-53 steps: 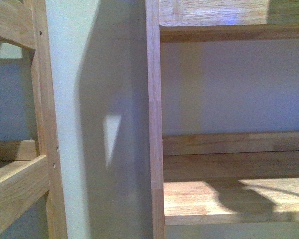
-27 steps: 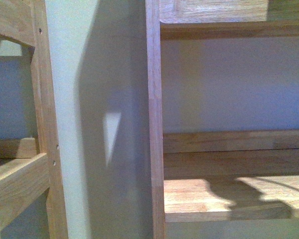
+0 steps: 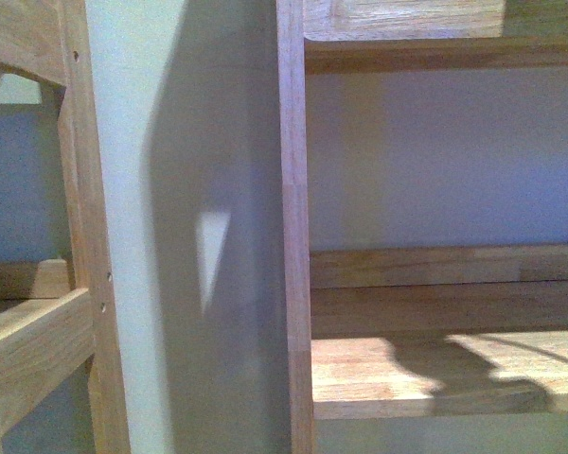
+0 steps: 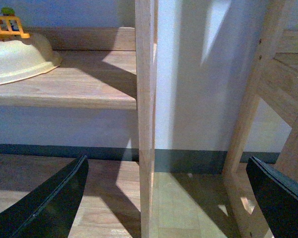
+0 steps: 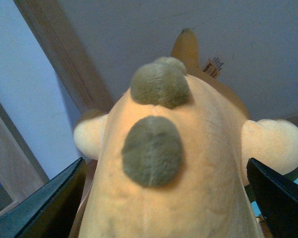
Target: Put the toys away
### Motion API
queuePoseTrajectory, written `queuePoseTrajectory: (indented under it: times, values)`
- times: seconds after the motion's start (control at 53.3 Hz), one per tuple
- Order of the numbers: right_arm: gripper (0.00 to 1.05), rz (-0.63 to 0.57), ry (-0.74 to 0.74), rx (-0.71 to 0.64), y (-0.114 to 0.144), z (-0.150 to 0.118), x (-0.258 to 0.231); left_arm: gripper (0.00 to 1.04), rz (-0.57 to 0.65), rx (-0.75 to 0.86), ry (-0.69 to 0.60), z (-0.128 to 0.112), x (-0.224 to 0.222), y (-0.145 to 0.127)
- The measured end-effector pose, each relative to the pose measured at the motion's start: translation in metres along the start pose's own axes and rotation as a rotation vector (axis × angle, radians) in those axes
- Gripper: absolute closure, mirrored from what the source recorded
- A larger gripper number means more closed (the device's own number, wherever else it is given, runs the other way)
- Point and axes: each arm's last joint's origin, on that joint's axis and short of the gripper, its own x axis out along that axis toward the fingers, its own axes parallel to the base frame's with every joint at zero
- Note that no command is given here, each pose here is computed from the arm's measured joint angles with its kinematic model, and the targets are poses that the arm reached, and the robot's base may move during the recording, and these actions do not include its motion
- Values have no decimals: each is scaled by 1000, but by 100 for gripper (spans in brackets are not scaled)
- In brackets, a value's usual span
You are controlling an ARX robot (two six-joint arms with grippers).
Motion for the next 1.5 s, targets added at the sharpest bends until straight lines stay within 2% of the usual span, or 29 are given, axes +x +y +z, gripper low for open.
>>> queuePoseTrajectory:
  times: [0.206, 0.375, 0.525, 0.675, 0.826, 0.976, 1.088, 1.201, 1.313, 1.388, 1.501]
  values:
    - [7, 24, -99, -66, 14, 31, -28, 6, 0, 0, 0, 0, 0, 0]
    - [7, -14, -240, -163, 21, 72, -102, 6, 0, 0, 0, 0, 0, 0]
    - [7, -109, -304, -243, 19, 81, -155, 6, 0, 0, 0, 0, 0, 0]
    - [7, -215, -318, -307, 12, 73, -219, 6, 0, 0, 0, 0, 0, 0]
    - [7, -347, -352, -354, -8, 47, -278, 6, 0, 0, 0, 0, 0, 0]
    - [7, -423, -307, -352, -35, 8, -295, 6, 0, 0, 0, 0, 0, 0]
    - [7, -479, -225, -332, -57, -31, -307, 6, 0, 0, 0, 0, 0, 0]
    - [7, -460, -139, -318, -68, -71, -322, 6, 0, 0, 0, 0, 0, 0]
    - [7, -454, -68, -305, -77, -93, -332, 6, 0, 0, 0, 0, 0, 0]
    - [7, -473, 33, -284, -87, -116, -341, 6, 0, 0, 0, 0, 0, 0]
    - [7, -479, 83, -273, -91, -125, -344, 6, 0, 0, 0, 0, 0, 0]
